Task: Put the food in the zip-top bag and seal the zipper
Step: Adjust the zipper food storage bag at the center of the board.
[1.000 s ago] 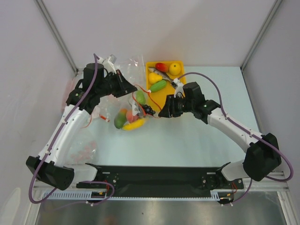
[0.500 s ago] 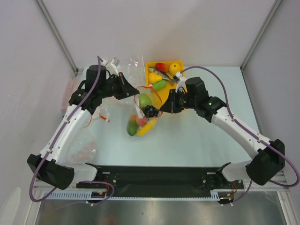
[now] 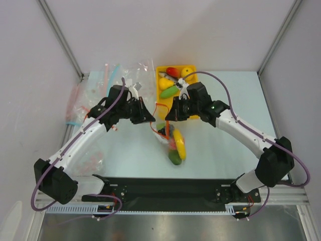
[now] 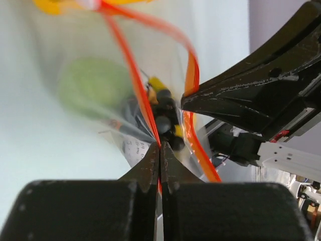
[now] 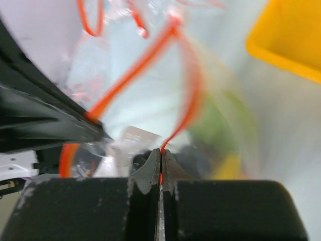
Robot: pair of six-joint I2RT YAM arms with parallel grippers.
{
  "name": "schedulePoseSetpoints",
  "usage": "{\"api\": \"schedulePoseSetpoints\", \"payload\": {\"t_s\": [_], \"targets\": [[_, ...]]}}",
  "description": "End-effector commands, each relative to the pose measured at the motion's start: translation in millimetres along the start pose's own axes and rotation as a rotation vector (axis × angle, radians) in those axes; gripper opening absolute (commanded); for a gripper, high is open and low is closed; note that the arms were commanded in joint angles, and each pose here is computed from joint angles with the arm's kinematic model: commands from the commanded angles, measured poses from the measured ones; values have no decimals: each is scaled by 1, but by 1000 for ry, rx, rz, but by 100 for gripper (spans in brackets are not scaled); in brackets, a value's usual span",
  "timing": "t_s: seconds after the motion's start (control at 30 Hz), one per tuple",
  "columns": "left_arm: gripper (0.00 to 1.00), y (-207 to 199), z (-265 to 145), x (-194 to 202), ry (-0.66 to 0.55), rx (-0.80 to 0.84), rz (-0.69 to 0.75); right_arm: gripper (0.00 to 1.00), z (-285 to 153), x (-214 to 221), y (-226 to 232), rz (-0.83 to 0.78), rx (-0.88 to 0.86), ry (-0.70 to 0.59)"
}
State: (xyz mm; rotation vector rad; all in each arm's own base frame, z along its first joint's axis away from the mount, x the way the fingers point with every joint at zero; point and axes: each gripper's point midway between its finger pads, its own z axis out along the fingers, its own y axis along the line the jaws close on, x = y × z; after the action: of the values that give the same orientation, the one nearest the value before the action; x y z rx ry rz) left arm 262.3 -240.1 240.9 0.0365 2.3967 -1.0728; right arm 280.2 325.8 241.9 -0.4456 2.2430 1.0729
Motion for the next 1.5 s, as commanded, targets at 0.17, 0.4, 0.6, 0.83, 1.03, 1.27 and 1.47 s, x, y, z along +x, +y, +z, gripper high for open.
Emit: {"api": "schedulePoseSetpoints", "payload": {"t_s": [0.17, 0.4, 0.6, 0.83, 1.03, 1.27, 1.47], "targets": [[1, -11, -17, -20, -63, -19, 107, 0, -38, -16, 32, -131, -84, -130], [1, -30, -9, -21, -50, 56, 98, 0, -43, -12, 50, -139, -179, -106], [2, -48, -5, -22, -60, 130, 108, 0, -45, -6, 60, -164, -264, -48], [6, -56, 10, -14, -61, 196, 63, 4, -42, 10, 53, -154, -319, 37], [6, -51, 14, -12, -61, 185, 47, 0, -37, 6, 50, -123, -346, 17], [4, -43, 22, -3, -5, 166, 75, 41, -38, 5, 48, -111, -357, 25], [2, -32, 30, 3, 14, 149, 95, 48, -60, -18, 20, -11, -343, -75]]}}
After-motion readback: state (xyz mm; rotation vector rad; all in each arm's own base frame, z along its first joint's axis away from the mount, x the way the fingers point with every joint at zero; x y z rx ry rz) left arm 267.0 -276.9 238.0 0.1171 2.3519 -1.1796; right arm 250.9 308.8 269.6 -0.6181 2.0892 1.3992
